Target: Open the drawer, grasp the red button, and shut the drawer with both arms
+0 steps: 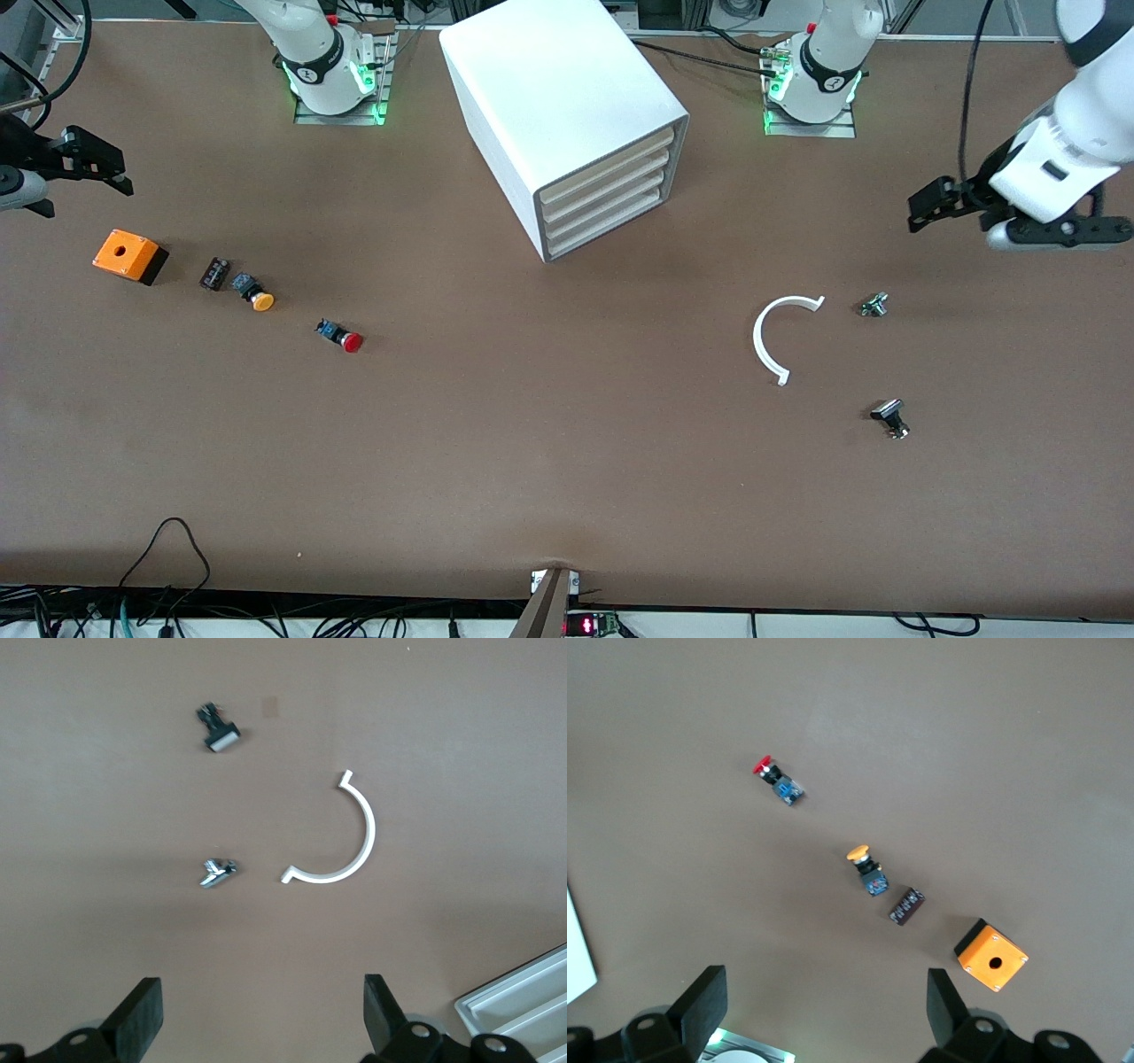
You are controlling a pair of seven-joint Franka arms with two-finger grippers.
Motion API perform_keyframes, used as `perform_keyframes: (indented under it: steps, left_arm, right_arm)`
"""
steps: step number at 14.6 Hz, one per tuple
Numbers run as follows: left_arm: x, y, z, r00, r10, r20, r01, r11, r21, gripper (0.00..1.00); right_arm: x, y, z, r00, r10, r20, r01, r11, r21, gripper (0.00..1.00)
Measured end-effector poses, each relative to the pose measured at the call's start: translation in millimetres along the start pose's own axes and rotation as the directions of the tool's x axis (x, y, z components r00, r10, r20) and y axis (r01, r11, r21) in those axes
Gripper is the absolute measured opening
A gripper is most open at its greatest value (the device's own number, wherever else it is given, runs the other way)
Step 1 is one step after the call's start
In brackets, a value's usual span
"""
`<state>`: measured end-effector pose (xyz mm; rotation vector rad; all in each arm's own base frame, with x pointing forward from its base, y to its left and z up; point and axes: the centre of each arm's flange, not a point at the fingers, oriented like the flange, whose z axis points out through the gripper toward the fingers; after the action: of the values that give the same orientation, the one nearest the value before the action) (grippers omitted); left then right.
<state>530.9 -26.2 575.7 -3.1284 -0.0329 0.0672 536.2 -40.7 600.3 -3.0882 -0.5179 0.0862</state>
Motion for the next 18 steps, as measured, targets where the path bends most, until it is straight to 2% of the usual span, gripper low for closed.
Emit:
perform_keyframes:
  steps: [9, 18]
  left_arm:
    - [1.2, -4.1, -17.0, 1.0, 0.022, -0.003, -0.021, 0.998, 0.054, 1.0]
    - [17.7, -9.8, -24.5, 1.0, 0.008, -0.025, -0.007, 0.999, 0.051, 1.0]
  right_arm:
    - [-1.6, 5.0, -1.0, 1.0, 0.01, -0.005, -0.01, 1.0, 0.001, 1.0]
    - [0.1, 4.3, 1.2, 1.0, 0.007, -0.001, -0.007, 1.0, 0.002, 1.0]
